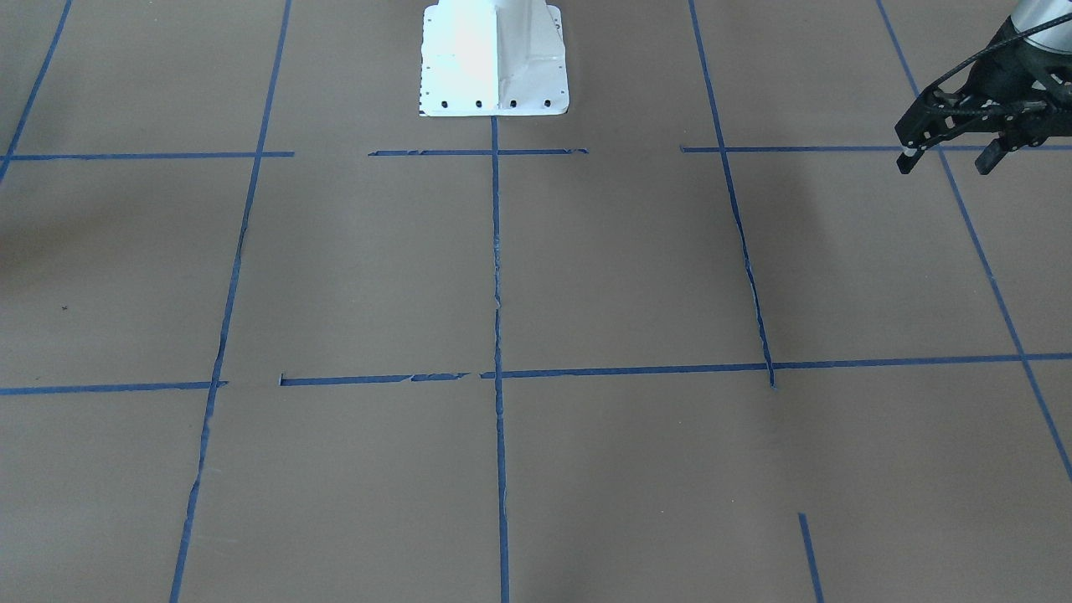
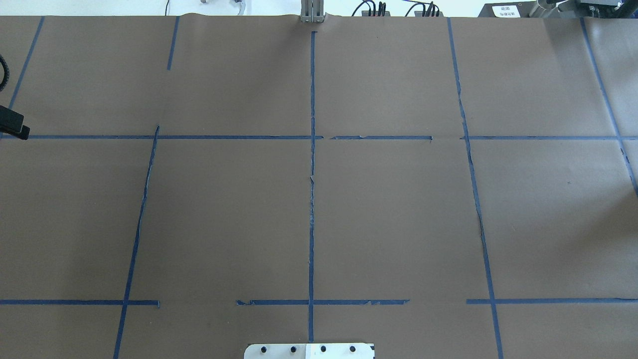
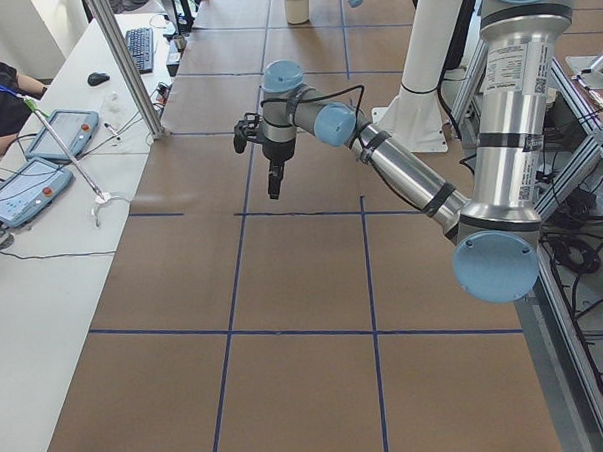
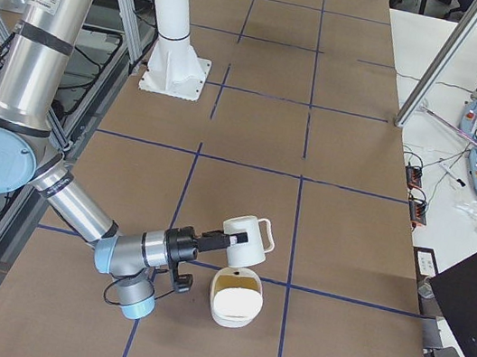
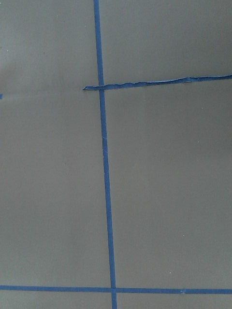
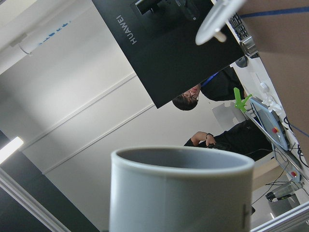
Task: Left arm hands cup to right arm to dump lemon
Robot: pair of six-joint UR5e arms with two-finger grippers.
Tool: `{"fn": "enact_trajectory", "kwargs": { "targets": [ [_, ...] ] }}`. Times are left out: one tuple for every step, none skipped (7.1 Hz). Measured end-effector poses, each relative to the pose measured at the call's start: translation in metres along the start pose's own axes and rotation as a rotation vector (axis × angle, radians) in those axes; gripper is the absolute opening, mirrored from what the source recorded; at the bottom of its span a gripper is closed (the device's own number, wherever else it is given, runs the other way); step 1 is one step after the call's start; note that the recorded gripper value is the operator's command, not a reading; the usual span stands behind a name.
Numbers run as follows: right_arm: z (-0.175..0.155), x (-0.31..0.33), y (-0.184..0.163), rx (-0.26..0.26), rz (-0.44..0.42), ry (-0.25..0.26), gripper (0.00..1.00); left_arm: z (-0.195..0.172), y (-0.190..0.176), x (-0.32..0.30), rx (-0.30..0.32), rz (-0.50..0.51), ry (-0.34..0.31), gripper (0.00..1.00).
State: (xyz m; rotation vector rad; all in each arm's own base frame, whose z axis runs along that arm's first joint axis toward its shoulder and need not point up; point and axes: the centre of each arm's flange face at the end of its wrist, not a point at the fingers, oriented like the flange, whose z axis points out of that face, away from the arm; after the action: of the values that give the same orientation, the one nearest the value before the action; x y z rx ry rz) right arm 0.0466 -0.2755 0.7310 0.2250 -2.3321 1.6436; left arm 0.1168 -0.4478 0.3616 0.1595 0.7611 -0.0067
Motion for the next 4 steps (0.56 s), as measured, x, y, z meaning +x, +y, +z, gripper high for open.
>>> {"fn": "enact_trajectory", "kwargs": {
  "targets": [
    [0.015,-0.003,0.008,0.009,-0.055,0.012,0.03,0.002,0.000,-0.001,-0.003,-0.001,-0.001,1.00],
    [0.039,-0.010,0.021,0.016,-0.113,0.039,0.03,0.003,-0.001,-0.001,-0.004,-0.003,-0.002,1.00],
    [0.068,-0.025,0.043,0.024,-0.194,0.076,0.03,0.004,-0.001,-0.002,-0.007,-0.005,-0.004,1.00],
    [0.095,-0.040,0.067,0.031,-0.279,0.106,0.03,0.006,-0.002,-0.003,-0.010,-0.008,-0.006,1.00]
  ]
}}
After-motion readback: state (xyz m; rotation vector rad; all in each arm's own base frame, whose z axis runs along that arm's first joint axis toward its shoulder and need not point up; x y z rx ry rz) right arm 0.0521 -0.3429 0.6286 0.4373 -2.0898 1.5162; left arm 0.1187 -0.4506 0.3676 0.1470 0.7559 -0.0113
